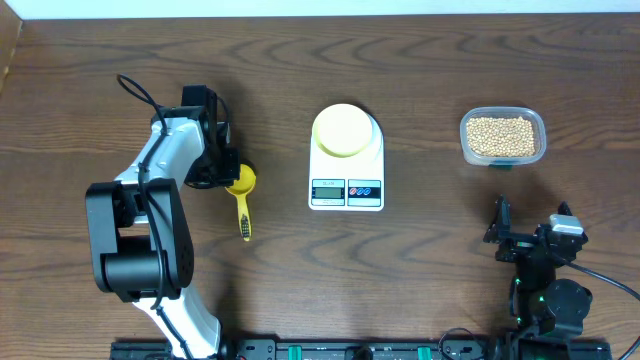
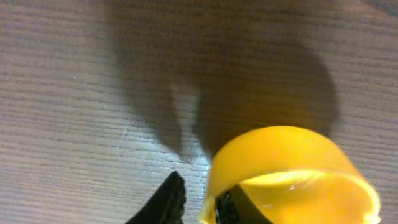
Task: Scoop item into bowl and weigh 50g on scale
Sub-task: 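Close the left gripper on the yellow scoop and lift it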
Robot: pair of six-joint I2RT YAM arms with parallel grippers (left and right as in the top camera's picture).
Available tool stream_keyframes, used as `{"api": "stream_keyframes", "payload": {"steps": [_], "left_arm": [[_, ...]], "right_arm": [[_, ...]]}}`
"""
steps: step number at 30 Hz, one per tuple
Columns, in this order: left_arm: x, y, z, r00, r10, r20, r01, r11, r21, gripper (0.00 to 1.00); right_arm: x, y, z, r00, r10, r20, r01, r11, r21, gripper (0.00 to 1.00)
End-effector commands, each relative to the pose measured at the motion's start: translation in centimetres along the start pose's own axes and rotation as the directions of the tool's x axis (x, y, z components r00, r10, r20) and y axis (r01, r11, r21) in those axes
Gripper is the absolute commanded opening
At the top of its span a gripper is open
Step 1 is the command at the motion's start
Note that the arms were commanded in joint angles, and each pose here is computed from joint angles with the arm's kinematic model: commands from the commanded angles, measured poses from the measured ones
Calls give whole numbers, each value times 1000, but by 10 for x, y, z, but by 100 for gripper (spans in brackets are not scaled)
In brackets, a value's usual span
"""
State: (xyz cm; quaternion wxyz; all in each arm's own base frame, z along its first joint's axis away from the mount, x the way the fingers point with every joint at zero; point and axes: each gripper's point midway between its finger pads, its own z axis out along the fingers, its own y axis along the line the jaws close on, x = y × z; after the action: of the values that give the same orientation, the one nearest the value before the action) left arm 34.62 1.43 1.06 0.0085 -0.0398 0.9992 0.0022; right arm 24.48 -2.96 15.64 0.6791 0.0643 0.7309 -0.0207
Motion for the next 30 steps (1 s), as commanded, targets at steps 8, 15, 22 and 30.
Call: {"api": "stream_keyframes", "payload": {"steps": [8, 15, 22, 30], "left_arm": [[-5, 1, -1, 1000, -5, 10, 5, 1000, 2, 7], [-7, 1, -5, 1000, -8, 23, 8, 1000, 4, 7], [-10, 1, -32, 995, -47, 84, 46, 999, 10, 7], [-13, 1, -78, 967, -154, 201, 149, 988, 41, 7]], "right_arm": [[0, 1, 0, 1000, -10, 1, 10, 1000, -5, 99], [0, 1, 0, 1000, -10, 1, 10, 1000, -5, 99], [0, 1, 0, 1000, -10, 1, 10, 1000, -5, 99], [0, 1, 0, 1000, -10, 1, 10, 1000, -5, 99]]}}
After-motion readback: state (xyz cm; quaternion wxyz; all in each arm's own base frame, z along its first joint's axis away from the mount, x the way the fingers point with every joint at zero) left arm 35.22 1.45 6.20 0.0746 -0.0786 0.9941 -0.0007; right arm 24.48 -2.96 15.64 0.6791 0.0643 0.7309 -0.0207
